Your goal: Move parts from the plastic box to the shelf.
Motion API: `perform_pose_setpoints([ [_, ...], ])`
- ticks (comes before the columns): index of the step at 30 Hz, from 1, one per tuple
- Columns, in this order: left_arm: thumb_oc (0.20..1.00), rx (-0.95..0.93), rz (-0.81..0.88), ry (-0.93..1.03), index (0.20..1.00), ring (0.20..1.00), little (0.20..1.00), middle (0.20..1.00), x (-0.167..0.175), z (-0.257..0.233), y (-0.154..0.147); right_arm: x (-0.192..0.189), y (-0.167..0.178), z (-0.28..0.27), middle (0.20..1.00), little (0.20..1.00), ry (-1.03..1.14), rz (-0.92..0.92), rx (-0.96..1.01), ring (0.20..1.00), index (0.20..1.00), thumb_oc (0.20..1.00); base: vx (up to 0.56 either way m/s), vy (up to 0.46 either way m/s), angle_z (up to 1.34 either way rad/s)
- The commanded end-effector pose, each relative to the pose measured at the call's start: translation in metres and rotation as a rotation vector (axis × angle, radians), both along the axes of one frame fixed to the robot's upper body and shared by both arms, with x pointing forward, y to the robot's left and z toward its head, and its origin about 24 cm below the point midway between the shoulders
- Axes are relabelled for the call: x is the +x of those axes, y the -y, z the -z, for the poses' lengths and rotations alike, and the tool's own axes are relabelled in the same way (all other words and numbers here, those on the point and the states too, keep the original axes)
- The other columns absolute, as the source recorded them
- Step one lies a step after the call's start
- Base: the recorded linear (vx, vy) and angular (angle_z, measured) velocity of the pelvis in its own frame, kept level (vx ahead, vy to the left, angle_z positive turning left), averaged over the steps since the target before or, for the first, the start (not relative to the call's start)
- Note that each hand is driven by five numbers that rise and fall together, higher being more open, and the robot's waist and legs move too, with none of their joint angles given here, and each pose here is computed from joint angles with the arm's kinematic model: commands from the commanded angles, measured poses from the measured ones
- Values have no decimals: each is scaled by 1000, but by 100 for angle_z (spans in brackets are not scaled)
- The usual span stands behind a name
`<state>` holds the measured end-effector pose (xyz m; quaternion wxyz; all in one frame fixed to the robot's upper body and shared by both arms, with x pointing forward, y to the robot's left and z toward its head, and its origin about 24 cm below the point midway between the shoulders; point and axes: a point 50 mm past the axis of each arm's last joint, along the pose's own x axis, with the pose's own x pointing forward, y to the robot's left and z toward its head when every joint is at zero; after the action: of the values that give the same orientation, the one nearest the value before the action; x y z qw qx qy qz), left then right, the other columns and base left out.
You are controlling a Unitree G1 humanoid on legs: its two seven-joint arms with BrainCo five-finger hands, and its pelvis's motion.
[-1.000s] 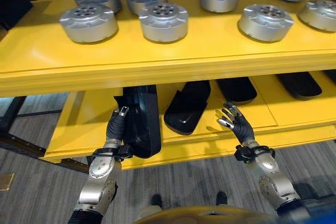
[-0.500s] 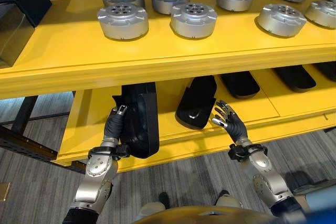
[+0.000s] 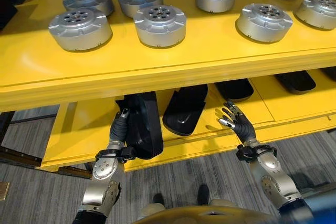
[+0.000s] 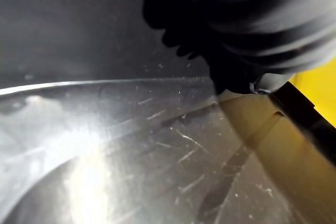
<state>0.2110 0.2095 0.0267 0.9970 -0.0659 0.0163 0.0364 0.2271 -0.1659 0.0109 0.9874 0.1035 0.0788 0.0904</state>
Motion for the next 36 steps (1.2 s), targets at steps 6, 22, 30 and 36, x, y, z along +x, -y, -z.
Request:
perform_pose_setpoints([
  [6,200,-12,31,176,200,200,200,200,14,-33,-1,6,8,-22,1000,1000,123,32,20,1000,1000,1000,-69,64,53],
  [22,200,52,37,204,200,200,200,200,17,-42,-8,8,0,-23,1000,1000,121,39,74,1000,1000,1000,94,250,6],
  [30,200,123,75,248,200,200,200,200,32,-54,0,4,-6,-18,1000,1000,92,29,93,1000,1000,1000,12,87,-10],
  [36,200,101,95,267,200,200,200,200,54,-59,18,4,-12,-21,1000,1000,97,4,105,1000,1000,1000,-63,-8,-7],
])
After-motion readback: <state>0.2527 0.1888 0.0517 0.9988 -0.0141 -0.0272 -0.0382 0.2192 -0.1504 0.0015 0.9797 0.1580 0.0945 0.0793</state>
